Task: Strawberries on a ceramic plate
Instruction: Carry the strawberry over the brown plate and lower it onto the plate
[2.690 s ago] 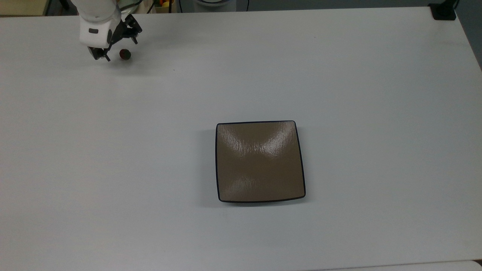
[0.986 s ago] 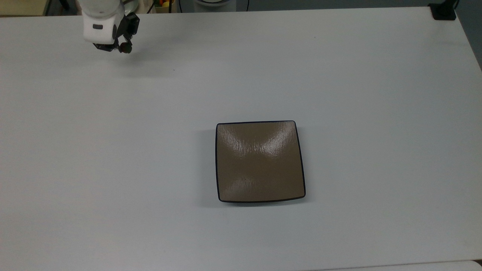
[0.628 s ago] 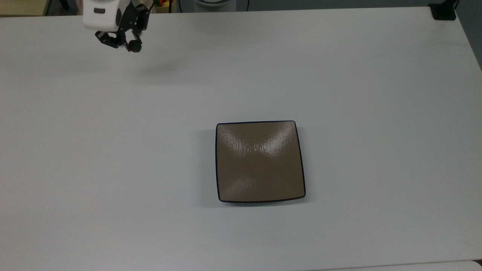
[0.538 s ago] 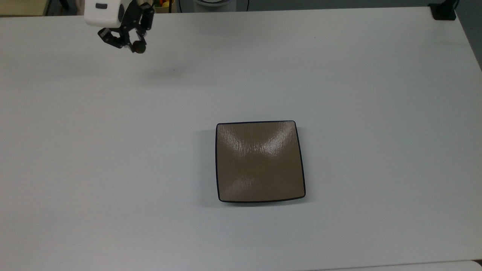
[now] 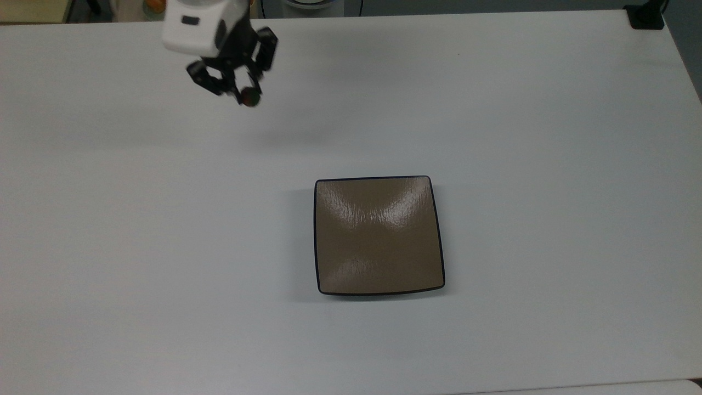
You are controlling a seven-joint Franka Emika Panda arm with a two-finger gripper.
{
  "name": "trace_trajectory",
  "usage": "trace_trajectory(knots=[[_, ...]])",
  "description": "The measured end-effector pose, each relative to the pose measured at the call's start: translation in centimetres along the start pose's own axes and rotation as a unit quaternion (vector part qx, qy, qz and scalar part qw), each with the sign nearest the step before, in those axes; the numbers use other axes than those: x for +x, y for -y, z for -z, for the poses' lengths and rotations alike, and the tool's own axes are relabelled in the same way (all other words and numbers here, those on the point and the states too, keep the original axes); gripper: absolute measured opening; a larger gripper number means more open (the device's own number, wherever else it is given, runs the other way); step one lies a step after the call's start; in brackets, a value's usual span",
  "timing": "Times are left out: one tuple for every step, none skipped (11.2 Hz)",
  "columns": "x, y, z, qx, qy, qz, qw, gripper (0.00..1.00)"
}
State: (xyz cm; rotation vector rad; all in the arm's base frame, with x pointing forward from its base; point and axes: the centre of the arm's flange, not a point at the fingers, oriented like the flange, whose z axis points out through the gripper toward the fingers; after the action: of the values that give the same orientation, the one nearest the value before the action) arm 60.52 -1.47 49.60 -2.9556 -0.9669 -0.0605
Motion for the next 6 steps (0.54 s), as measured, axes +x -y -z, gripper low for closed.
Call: trace_trajectory(knots=[[1.9, 0.7, -0.3, -0.006, -0.011, -0.012, 0.9998, 0.30], [3.9, 1.5, -0.8, -0.014, -0.029, -0.028, 0.9991, 0.30], [5.7, 2.4, -1.4, -0.021, -0.048, -0.042, 0.9977, 0.30], [7.5, 3.3, -2.4, -0.026, -0.066, -0.058, 0.9958, 0.30], [8.8, 4.1, -3.3, -0.029, -0.081, -0.071, 0.9938, 0.30], [10.0, 4.6, -4.4, -0.031, -0.095, -0.084, 0.9915, 0.30]])
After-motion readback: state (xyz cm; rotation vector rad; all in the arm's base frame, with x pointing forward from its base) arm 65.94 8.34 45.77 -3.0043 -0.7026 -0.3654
